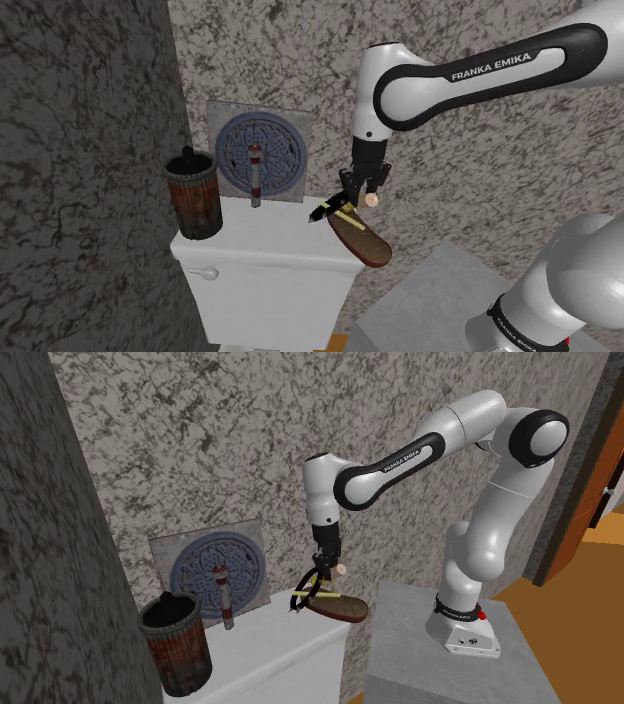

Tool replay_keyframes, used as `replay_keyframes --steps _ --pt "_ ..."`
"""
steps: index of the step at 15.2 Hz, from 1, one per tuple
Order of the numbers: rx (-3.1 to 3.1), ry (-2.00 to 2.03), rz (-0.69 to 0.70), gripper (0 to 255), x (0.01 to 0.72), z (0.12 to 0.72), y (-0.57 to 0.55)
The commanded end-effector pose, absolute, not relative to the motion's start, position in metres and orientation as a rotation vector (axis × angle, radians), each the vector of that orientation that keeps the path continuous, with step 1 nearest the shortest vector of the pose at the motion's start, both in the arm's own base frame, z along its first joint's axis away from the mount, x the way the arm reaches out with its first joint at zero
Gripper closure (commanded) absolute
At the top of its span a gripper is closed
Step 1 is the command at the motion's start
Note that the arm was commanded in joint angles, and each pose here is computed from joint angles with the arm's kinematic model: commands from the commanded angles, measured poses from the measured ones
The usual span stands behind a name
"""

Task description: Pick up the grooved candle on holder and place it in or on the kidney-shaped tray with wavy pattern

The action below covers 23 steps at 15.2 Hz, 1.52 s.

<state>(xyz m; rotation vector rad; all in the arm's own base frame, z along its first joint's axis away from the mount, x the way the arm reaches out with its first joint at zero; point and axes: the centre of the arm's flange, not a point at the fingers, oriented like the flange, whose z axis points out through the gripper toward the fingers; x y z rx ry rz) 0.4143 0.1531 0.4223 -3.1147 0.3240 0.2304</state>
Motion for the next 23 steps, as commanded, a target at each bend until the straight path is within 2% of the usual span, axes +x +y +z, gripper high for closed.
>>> replay_keyframes --steps 1,4,12,13,18,23 --pt "-3.115 0.324 0.230 255 0.414 0.411 0.153" --pt "-3.115 0.324 0.230 255 0.414 0.393 0.153" --pt "-3.115 0.324 0.230 255 0.414 0.393 0.153" --pt "-3.115 0.324 0.230 0 0.413 0.393 0.153" --pt "-3.115 0.324 0.230 0 0.413 0.393 0.153" --pt "-3.115 0.324 0.230 0 0.421 0.442 0.152"
